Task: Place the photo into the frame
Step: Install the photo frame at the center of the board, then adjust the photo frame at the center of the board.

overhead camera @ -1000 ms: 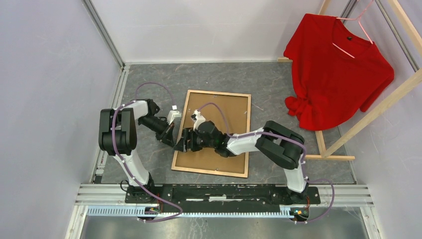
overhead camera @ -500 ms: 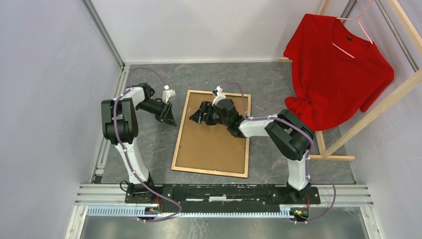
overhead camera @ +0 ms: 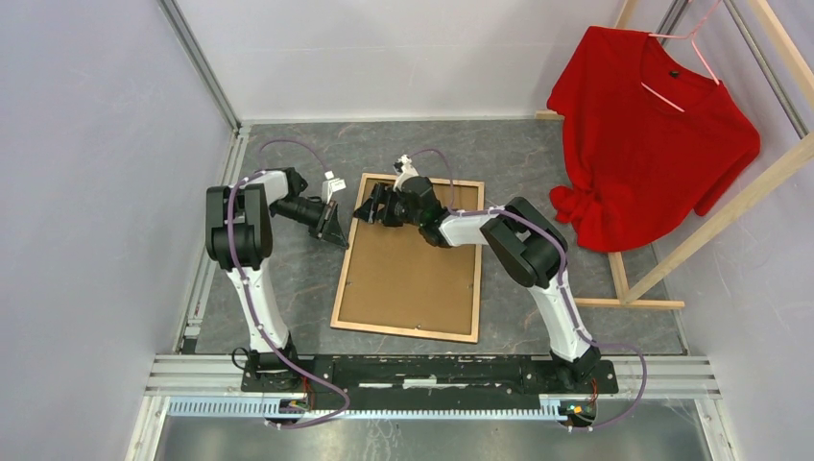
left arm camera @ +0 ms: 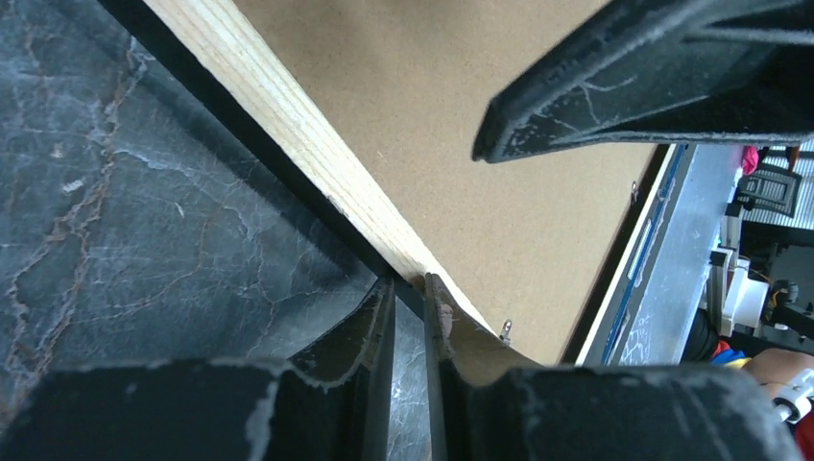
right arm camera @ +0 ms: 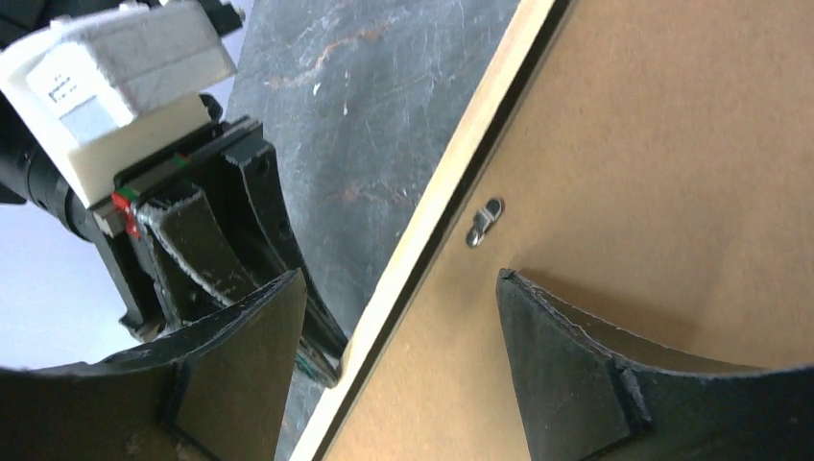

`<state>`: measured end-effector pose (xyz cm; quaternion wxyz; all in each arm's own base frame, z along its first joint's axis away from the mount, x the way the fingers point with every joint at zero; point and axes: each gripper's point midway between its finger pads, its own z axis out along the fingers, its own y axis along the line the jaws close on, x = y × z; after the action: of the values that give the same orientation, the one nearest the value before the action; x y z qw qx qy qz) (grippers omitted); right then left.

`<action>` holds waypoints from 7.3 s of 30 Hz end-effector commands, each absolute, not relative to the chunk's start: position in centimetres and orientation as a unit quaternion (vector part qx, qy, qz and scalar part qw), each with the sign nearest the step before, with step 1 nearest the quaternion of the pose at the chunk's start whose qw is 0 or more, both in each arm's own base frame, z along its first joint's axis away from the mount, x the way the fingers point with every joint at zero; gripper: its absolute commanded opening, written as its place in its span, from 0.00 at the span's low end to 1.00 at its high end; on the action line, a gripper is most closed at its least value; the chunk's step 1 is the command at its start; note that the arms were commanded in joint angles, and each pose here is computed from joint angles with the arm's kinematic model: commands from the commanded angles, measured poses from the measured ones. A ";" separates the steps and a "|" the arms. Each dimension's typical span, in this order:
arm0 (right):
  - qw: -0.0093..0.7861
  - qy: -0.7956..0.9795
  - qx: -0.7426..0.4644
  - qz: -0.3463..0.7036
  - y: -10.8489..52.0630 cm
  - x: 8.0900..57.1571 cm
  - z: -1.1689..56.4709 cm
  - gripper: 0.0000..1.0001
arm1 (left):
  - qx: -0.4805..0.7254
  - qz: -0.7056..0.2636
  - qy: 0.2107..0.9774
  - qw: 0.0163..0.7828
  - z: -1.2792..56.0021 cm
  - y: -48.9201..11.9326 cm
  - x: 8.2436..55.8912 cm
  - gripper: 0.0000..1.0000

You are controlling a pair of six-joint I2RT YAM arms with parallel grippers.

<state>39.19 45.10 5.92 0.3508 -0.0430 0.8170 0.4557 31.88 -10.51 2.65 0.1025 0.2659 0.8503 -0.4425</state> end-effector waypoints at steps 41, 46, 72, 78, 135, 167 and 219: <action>0.327 0.799 -0.085 0.498 48.5 41.2 4.5 0.75 | 0.273 -0.431 0.855 0.097 1.2 -10.2 31.0 0.15; 0.316 0.798 -0.087 0.505 48.4 40.9 4.4 0.75 | 0.272 -0.430 0.855 0.096 1.1 -10.1 30.9 0.14; 0.438 0.787 -0.068 0.428 39.9 49.0 12.2 0.84 | 0.276 -0.422 0.858 0.097 1.2 -9.9 30.8 0.13; 0.443 0.829 -0.029 0.341 34.9 50.3 9.7 0.82 | 0.277 -0.420 0.859 0.096 1.2 -9.9 30.8 0.13; 0.466 0.860 -0.035 0.204 26.0 45.0 10.5 0.84 | 0.303 -0.391 0.862 0.117 3.5 -8.7 31.3 0.26; 0.338 0.912 -0.037 0.230 17.3 23.6 4.8 0.78 | 0.275 -0.246 0.921 0.127 0.7 -6.3 32.8 0.28; 0.358 0.487 -0.764 0.228 39.4 15.1 6.1 0.70 | 0.389 -0.171 0.876 0.227 15.2 -8.4 26.8 1.00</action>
<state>14.78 38.47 7.38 0.3770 -0.7120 0.5369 0.2504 29.21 -8.48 15.53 0.2172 0.3801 0.8829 -0.1697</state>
